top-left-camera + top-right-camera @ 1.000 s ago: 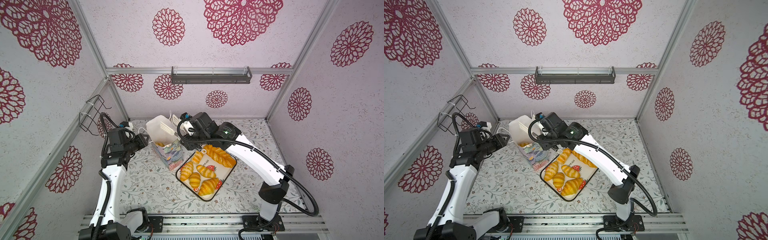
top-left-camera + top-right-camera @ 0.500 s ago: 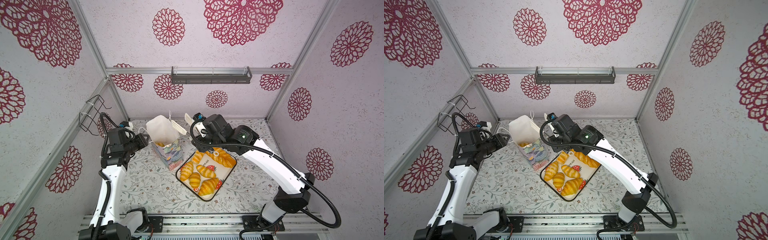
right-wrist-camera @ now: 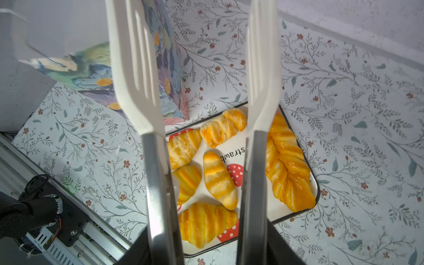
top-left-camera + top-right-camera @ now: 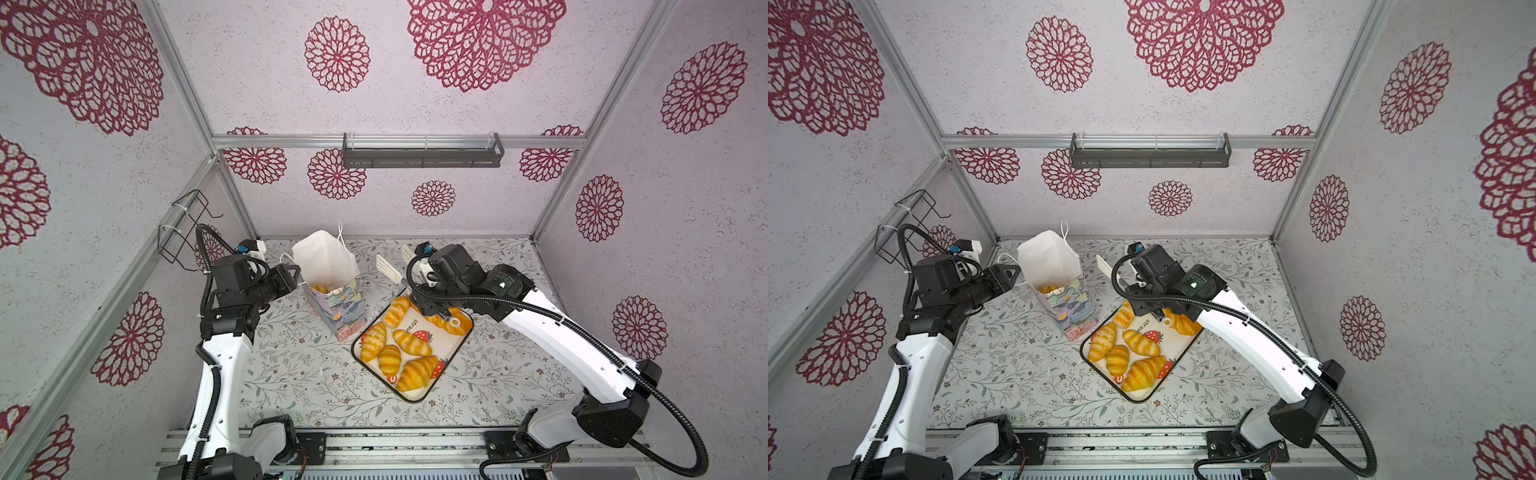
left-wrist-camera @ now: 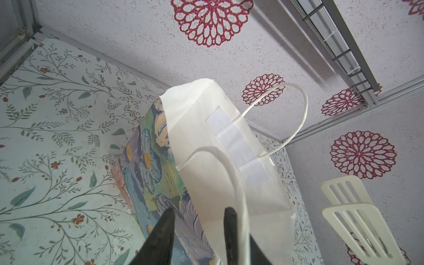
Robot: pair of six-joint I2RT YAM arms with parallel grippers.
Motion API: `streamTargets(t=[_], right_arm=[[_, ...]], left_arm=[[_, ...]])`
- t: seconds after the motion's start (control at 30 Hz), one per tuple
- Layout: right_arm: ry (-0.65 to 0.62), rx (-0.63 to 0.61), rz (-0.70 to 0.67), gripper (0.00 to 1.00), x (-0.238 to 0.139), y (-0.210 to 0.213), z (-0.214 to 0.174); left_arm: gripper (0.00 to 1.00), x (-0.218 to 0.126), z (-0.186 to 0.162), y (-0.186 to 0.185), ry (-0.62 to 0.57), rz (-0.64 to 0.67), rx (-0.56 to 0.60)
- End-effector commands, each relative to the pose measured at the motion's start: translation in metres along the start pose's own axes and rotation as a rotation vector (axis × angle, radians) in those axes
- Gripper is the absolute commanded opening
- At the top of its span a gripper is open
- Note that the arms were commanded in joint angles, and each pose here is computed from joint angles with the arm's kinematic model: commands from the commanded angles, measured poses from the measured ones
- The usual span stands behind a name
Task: Place the fake bread into the paper bag
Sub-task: 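Withdraw the open tongs from the bag back over the tray, then lower the tongs onto a croissant on the tray and squeeze them shut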
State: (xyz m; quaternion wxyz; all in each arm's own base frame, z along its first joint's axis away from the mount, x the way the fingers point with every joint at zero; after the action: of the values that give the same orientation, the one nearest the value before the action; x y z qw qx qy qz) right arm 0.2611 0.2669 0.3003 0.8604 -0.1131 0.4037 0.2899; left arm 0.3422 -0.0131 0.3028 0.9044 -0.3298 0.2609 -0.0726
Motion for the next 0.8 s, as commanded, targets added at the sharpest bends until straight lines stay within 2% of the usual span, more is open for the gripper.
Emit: streamTargets(t=[0.0,0.43,0.77], right_arm=[[-0.060,0.067,0.027,0.55,-0.008,-0.004,0.004],[0.057,0.174,0.066,0.55,0.028,-0.010,-0.039],[0.181,0.145,0.045,0.55,0.039,-0.014,-0.074]], left_arm=[[0.40,-0.006,0.005,-0.009,-0.027,-0.034,0.017],[0.40,-0.007,0.005,-0.010,-0.032,-0.034,0.019],[0.40,-0.006,0.005,-0.008,-0.027,-0.030,0.016]])
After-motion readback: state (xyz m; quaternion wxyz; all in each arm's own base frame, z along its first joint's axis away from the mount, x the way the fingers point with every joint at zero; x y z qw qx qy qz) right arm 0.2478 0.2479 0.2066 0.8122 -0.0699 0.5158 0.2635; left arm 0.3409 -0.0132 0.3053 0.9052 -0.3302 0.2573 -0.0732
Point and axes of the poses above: each gripper's point midway between its finger pads, its own x axis out along the fingers, its own y axis along the line the jaws close on, z = x × y, the point moved 1 cm from there along -x, back along the fingers, and after that the axes turned 7 degrees about -x, right-handed, at the moved point
